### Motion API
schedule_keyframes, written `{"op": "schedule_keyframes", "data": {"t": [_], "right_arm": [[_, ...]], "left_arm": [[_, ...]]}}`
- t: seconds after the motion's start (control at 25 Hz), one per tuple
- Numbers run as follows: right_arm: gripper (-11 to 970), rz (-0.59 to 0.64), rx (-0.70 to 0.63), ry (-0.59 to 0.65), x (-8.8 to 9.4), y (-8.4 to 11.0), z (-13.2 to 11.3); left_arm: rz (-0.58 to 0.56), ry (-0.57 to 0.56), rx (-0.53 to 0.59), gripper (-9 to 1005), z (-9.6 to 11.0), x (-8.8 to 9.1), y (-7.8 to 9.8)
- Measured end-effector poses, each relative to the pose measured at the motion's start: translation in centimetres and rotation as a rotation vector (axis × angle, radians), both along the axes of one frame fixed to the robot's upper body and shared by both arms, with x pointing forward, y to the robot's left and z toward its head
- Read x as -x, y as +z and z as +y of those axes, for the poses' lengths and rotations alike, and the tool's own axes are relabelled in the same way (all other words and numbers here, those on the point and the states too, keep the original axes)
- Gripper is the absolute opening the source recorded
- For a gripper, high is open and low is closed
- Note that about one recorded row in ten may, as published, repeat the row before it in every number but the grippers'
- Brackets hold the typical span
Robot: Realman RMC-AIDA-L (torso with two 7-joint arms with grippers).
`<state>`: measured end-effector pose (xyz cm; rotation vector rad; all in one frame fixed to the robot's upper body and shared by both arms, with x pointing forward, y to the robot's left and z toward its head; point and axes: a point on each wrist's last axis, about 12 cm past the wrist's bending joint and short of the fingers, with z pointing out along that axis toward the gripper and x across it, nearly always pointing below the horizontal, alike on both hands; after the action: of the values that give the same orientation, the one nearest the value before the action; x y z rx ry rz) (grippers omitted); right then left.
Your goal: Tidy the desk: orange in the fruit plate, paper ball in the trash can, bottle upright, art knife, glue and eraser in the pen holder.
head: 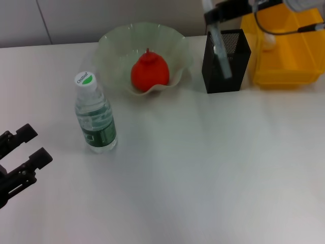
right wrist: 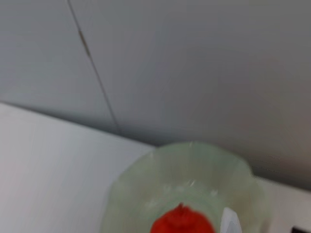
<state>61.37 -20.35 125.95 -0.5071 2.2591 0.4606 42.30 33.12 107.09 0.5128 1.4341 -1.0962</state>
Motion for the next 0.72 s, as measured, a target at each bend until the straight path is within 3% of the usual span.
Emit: {"op": "schedule_keyframes", "data": {"t": [0.32, 0.72], "right_arm": [[139, -0.166, 0.02, -0.054, -0.1, 0.4, -2.2], [140, -0.34, 0.066, -0.057, -1.7, -2.6, -2.4]], "left_arm": [[-0.001, 0.008, 0.004, 749, 0.0, 0.0, 0.0], [0.002, 0.004, 0.017, 749, -0.2, -0.2, 0.0]]}}
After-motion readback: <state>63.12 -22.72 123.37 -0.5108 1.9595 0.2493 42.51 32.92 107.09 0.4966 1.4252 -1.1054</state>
